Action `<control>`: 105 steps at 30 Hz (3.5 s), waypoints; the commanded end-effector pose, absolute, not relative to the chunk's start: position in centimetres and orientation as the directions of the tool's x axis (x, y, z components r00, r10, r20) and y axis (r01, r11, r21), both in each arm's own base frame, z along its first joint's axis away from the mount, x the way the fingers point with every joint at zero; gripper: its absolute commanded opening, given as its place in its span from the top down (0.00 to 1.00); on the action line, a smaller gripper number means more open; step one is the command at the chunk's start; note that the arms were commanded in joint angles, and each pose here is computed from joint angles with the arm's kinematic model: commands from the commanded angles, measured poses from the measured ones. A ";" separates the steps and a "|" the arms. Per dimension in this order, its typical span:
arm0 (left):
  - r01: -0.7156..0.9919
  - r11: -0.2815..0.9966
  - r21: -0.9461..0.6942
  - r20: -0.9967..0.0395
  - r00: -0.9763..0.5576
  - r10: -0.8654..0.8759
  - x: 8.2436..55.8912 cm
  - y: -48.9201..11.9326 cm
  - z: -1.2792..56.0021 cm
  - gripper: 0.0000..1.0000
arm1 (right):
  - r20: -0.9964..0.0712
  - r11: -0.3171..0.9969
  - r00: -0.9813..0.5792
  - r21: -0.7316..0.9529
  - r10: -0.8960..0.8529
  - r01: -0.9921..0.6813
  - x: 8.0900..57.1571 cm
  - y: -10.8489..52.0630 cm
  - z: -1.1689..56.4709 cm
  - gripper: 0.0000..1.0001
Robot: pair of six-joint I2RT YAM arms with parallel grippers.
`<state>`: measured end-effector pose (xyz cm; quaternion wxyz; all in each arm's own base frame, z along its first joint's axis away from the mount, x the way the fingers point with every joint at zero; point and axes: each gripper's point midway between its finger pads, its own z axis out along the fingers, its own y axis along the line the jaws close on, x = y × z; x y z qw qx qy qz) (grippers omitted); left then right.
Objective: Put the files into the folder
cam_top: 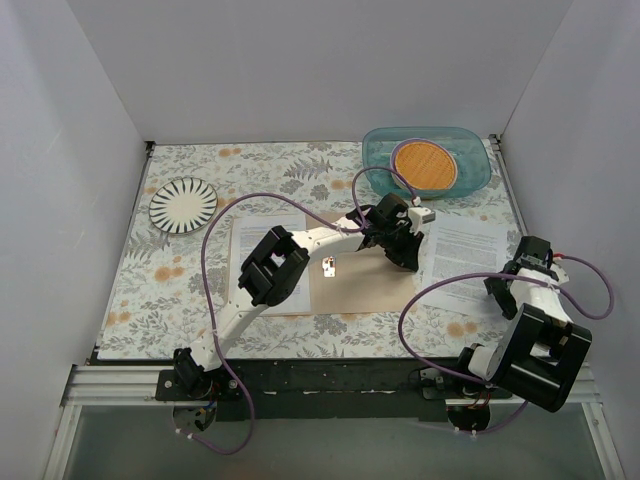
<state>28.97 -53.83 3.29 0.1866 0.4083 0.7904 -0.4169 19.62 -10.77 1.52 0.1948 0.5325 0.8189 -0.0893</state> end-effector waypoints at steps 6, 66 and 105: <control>0.795 0.285 -0.536 -0.647 -0.603 0.467 28.7 -54.6 5.1 0.71 | -0.282 0.446 -0.377 0.243 0.882 0.861 21.4 -6.7 -0.5 0.55; 0.813 0.491 -0.314 -0.663 -0.557 0.500 33.7 -54.2 0.9 0.71 | -0.314 0.531 -0.438 0.347 0.842 0.773 25.5 -6.6 0.9 0.06; 0.853 0.467 -0.232 -0.647 -0.494 0.581 32.1 -52.8 1.4 0.74 | -0.334 0.560 -0.477 0.673 0.813 0.483 29.3 -0.9 9.3 0.32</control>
